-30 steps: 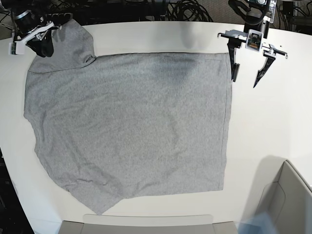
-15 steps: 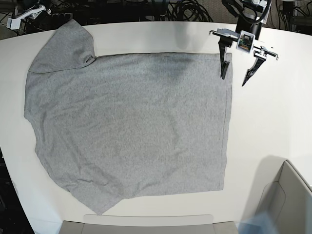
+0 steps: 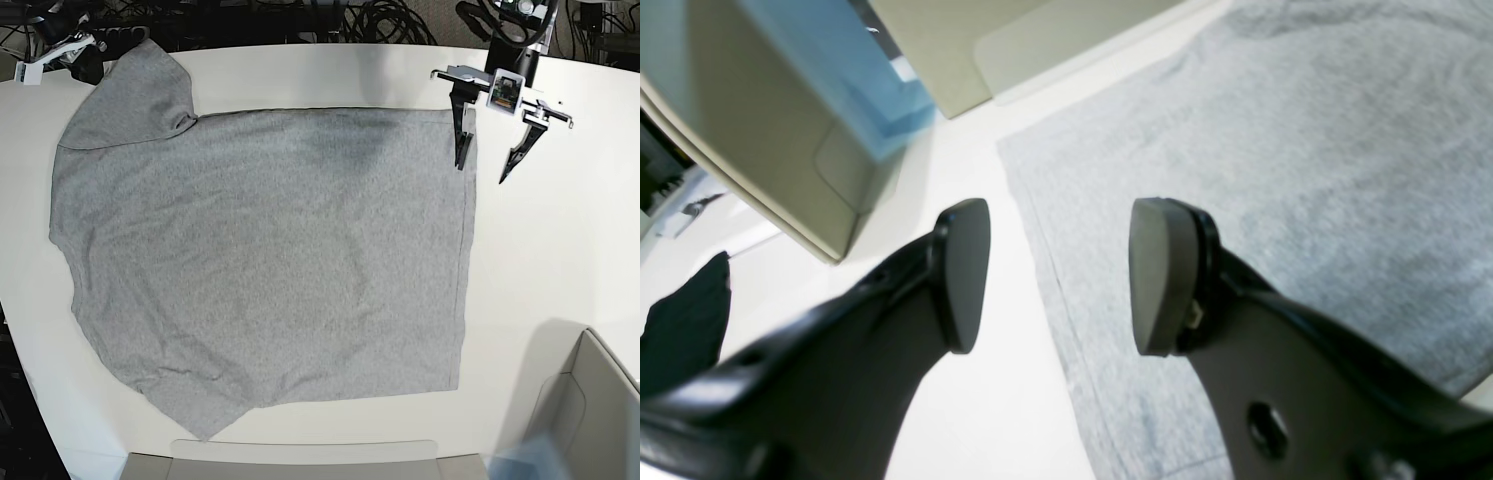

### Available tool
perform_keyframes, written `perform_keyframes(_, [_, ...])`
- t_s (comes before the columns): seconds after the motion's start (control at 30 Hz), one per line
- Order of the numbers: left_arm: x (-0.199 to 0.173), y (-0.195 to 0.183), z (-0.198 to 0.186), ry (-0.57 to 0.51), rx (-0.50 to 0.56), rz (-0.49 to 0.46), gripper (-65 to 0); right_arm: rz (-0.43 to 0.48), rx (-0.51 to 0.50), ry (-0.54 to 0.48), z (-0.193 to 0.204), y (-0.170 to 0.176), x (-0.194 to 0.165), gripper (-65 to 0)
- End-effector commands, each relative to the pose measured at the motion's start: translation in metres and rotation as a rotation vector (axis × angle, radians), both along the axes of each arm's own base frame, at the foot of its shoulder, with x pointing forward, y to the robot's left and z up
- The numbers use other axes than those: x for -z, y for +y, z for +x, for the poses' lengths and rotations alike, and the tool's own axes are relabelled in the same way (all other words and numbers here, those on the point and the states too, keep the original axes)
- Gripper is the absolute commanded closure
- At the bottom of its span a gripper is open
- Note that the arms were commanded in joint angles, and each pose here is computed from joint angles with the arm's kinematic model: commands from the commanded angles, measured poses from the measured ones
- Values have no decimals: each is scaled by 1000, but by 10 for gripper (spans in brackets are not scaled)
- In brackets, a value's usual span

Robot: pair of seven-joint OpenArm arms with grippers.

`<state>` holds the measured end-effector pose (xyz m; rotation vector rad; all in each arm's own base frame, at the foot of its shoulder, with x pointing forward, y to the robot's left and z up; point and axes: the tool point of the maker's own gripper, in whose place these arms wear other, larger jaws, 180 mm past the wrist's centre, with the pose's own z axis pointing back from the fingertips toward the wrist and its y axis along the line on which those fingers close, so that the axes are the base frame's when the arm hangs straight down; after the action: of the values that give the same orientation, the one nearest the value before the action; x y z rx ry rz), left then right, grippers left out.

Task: Fold the T-shirt properly
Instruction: 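Move both grippers down toward the two corners of the shirt's hem edge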

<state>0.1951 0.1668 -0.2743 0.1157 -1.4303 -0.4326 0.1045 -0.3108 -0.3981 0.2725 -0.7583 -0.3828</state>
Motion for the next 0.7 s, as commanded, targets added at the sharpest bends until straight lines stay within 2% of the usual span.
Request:
perform_keyframes(0.0, [-10, -1, 1, -35, 7, 0, -335, -13, -19, -20, 3, -3, -4, -128])
perform_keyframes(0.27, [-10, -1, 1, -35, 7, 0, -335, 71, 42, 50, -10, -3, 31, -128])
perform_keyframes(0.43, [-9, -1, 0, -34, 6, -1, -335, 131, -8, 98, -9, 23, 44, -128])
perform_keyframes(0.67, [-4, 1, -2, -4, -4, -2, -335, 186, -55, 75, 3, 64, 47, -128])
